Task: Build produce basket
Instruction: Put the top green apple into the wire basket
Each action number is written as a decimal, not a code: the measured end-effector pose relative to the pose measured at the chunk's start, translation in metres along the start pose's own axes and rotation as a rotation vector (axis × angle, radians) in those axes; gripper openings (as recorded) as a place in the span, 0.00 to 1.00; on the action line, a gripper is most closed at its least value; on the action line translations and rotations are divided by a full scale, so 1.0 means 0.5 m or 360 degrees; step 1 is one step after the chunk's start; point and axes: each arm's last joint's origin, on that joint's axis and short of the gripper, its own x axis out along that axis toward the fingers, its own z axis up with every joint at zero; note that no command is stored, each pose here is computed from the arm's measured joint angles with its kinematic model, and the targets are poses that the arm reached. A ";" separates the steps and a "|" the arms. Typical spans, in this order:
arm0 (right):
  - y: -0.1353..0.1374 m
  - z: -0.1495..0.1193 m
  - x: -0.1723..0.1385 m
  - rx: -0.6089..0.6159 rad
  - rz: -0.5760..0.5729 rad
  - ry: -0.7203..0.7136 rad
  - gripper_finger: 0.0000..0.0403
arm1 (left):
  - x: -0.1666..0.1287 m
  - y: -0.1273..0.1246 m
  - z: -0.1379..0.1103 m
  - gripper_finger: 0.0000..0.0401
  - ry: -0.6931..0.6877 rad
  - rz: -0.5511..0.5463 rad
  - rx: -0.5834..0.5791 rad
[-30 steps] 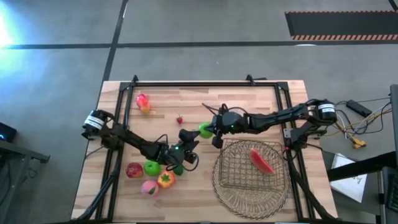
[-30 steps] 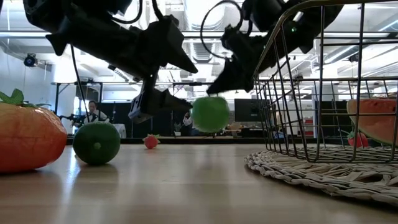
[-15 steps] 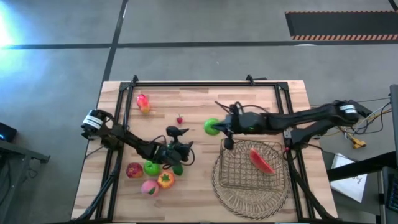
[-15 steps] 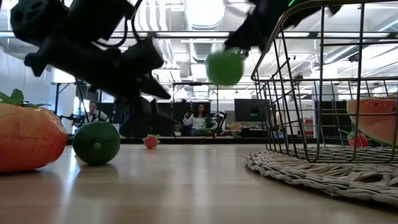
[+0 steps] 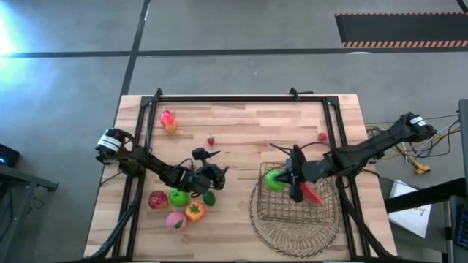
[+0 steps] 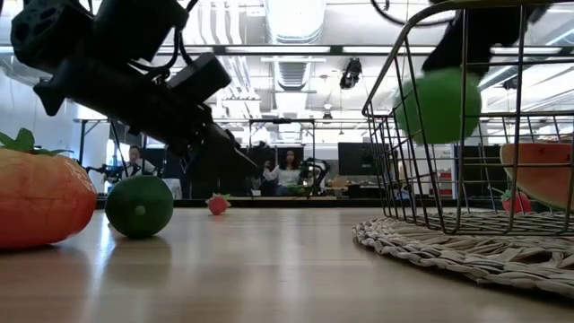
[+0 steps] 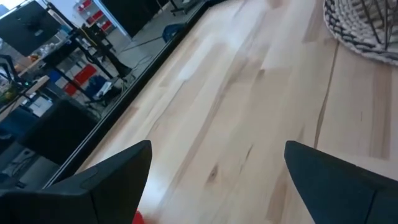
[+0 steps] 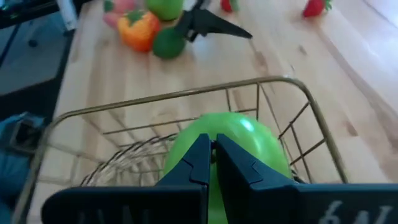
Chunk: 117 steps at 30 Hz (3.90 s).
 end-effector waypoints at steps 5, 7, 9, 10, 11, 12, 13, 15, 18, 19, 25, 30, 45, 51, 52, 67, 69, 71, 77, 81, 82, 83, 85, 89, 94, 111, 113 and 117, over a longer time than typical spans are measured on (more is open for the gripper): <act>-0.008 -0.036 0.043 0.0027 -0.0028 0.0026 0.02 | 0.000 -0.001 0.001 0.87 -0.0007 -0.0016 0.0000; -0.007 -0.042 0.057 0.0019 -0.0038 0.0026 0.02 | 0.000 -0.001 0.001 0.87 -0.0007 -0.0021 0.0001; -0.006 -0.045 0.068 0.0006 -0.0053 0.0027 0.02 | 0.000 -0.001 0.001 0.87 -0.0006 -0.0023 0.0002; -0.006 -0.047 0.074 -0.0006 -0.0067 0.0033 0.02 | 0.000 -0.001 0.001 0.87 -0.0007 -0.0025 -0.0001; -0.006 -0.050 0.079 -0.0016 -0.0078 0.0039 0.02 | 0.000 -0.001 0.001 0.87 -0.0007 -0.0026 -0.0004; -0.006 -0.051 0.084 -0.0019 -0.0085 0.0042 0.02 | 0.000 -0.001 0.001 0.87 -0.0007 -0.0026 -0.0004; -0.005 -0.053 0.089 -0.0020 -0.0088 0.0044 0.02 | 0.000 -0.002 0.001 0.87 -0.0007 -0.0027 -0.0006; -0.005 -0.056 0.095 -0.0024 -0.0081 0.0059 0.02 | 0.000 -0.002 0.001 0.87 -0.0008 -0.0027 -0.0009; -0.005 -0.064 0.098 -0.0013 -0.0057 0.0113 0.02 | 0.000 -0.002 0.001 0.87 -0.0010 -0.0027 -0.0012; -0.006 -0.065 0.098 -0.0005 -0.0054 0.0123 0.02 | 0.000 -0.001 0.002 0.87 -0.0011 -0.0027 -0.0014; -0.004 -0.059 0.092 -0.0011 -0.0036 0.0094 0.02 | 0.000 -0.002 0.002 0.87 -0.0014 -0.0027 -0.0013; -0.003 -0.055 0.089 -0.0060 -0.0028 0.0079 0.02 | 0.000 -0.002 0.002 0.87 -0.0014 -0.0027 -0.0007; 0.029 -0.015 0.067 -0.0205 -0.0034 0.0137 0.02 | 0.000 -0.002 0.002 0.87 -0.0014 -0.0028 -0.0004; 0.072 0.011 0.048 -0.0339 0.0040 0.0038 0.02 | 0.000 -0.002 0.002 0.87 -0.0014 -0.0025 -0.0004; 0.076 0.010 0.048 -0.0343 0.0054 0.0034 0.02 | 0.000 -0.002 0.002 0.87 -0.0014 -0.0021 -0.0005; 0.088 -0.066 0.144 -0.0316 -0.0271 0.0115 0.02 | 0.001 -0.002 0.004 0.87 -0.0016 -0.0019 -0.0012; 0.087 -0.067 0.148 -0.0323 -0.0320 0.0101 0.02 | 0.001 -0.002 0.004 0.87 -0.0016 -0.0019 -0.0013; 0.087 -0.067 0.149 -0.0323 -0.0327 0.0097 0.02 | 0.001 -0.002 0.004 0.87 -0.0016 -0.0019 -0.0013; 0.085 -0.058 0.139 -0.0327 -0.0406 0.0021 0.02 | 0.001 -0.002 0.005 0.87 -0.0017 -0.0019 -0.0015; 0.082 -0.056 0.137 -0.0347 -0.0491 -0.0028 0.02 | 0.001 -0.003 0.009 0.87 -0.0023 -0.0020 -0.0025; 0.081 -0.056 0.137 -0.0349 -0.0511 -0.0037 0.02 | 0.001 -0.003 0.009 0.87 -0.0022 -0.0019 -0.0024; 0.081 -0.056 0.137 -0.0352 -0.0525 -0.0041 0.02 | 0.001 -0.003 0.009 0.87 -0.0022 -0.0019 -0.0024; 0.080 -0.059 0.141 -0.0354 -0.0553 -0.0048 0.02 | 0.001 -0.003 0.009 0.87 -0.0022 -0.0019 -0.0024; 0.077 -0.066 0.150 -0.0330 -0.0572 -0.0031 0.04 | 0.001 -0.003 0.009 0.87 -0.0022 -0.0019 -0.0024; 0.076 -0.069 0.153 -0.0316 -0.0588 -0.0025 0.13 | 0.001 -0.003 0.010 0.87 -0.0023 -0.0020 -0.0025; 0.100 -0.020 0.056 -0.0361 -0.0501 -0.0008 0.33 | 0.001 -0.003 0.011 0.87 -0.0025 -0.0021 -0.0026; 0.108 -0.022 0.042 -0.0365 -0.0405 0.0030 0.31 | 0.001 -0.003 0.011 0.87 -0.0025 -0.0021 -0.0026; 0.120 -0.034 0.027 -0.0284 -0.0170 0.0202 0.27 | 0.001 -0.003 0.011 0.87 -0.0025 -0.0021 -0.0026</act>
